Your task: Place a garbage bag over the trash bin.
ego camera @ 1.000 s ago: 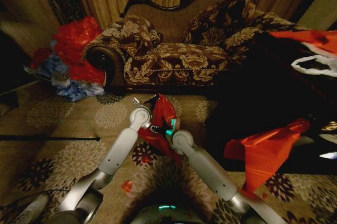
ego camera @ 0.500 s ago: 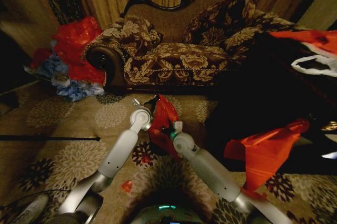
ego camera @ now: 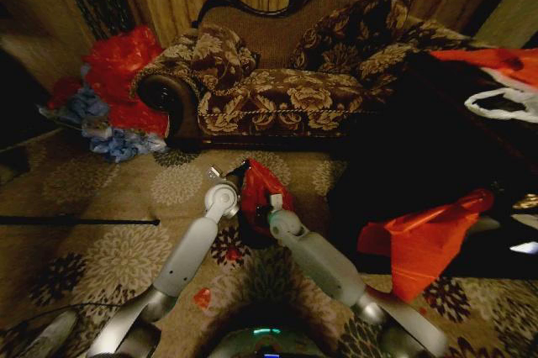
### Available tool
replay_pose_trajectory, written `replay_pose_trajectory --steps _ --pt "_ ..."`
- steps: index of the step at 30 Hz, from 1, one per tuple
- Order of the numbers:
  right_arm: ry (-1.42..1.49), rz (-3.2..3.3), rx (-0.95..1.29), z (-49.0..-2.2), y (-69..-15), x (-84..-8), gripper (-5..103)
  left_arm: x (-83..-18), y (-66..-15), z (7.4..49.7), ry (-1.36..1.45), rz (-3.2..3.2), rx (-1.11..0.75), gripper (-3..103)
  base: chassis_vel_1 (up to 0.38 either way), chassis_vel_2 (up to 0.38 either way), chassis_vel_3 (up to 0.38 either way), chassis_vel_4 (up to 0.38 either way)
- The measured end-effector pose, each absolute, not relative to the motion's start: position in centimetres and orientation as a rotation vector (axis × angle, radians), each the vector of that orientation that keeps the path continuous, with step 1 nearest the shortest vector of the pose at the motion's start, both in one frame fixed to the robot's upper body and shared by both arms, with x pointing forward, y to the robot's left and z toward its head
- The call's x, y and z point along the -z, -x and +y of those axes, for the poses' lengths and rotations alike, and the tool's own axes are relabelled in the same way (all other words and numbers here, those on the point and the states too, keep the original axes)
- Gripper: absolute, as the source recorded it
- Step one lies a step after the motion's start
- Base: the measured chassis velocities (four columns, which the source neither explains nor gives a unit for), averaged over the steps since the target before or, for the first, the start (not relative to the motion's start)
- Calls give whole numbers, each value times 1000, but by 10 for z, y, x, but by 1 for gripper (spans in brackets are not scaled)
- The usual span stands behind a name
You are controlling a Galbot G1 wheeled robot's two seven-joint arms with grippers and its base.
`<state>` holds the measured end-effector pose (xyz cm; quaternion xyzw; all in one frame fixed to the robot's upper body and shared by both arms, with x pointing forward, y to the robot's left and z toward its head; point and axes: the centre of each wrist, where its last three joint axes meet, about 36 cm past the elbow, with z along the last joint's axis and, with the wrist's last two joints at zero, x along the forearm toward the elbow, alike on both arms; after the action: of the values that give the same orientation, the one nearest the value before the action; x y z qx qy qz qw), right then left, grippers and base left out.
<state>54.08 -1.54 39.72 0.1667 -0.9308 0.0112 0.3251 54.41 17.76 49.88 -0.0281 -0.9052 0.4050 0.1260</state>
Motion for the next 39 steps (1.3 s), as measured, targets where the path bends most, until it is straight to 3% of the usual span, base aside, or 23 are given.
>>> replay_pose_trajectory --steps 20,21,23,27,28,31,36,39 --pt "-390 -2371 -27 9 -565 -362 -2 -444 -512 187 -45 -2626 -1018 0 0 0 0 0" --pt "-393 -2377 -24 8 -562 -366 3 -444 -512 187 -45 -2628 -1016 0 0 0 0 0" --pt "-400 -2387 -22 7 -558 -371 3 -445 -512 187 -44 -2631 -1016 0 0 0 0 0" --pt "-404 -2416 -25 -5 -543 -394 24 -453 -516 187 -47 -2646 -1017 0 0 0 0 0" --pt "-404 -2416 -25 -5 -543 -394 24 -453 -516 187 -47 -2646 -1017 0 0 0 0 0" --pt "-404 -2433 -42 -20 -528 -406 41 -456 -517 190 -62 -2654 -1014 0 0 0 0 0" --pt "-391 -2443 -49 -34 -511 -414 51 -456 -517 194 -76 -2663 -1004 0 0 0 0 0" --pt "-382 -2485 -61 -46 -493 -424 68 -457 -517 196 -81 -2668 -997 0 0 0 0 0"
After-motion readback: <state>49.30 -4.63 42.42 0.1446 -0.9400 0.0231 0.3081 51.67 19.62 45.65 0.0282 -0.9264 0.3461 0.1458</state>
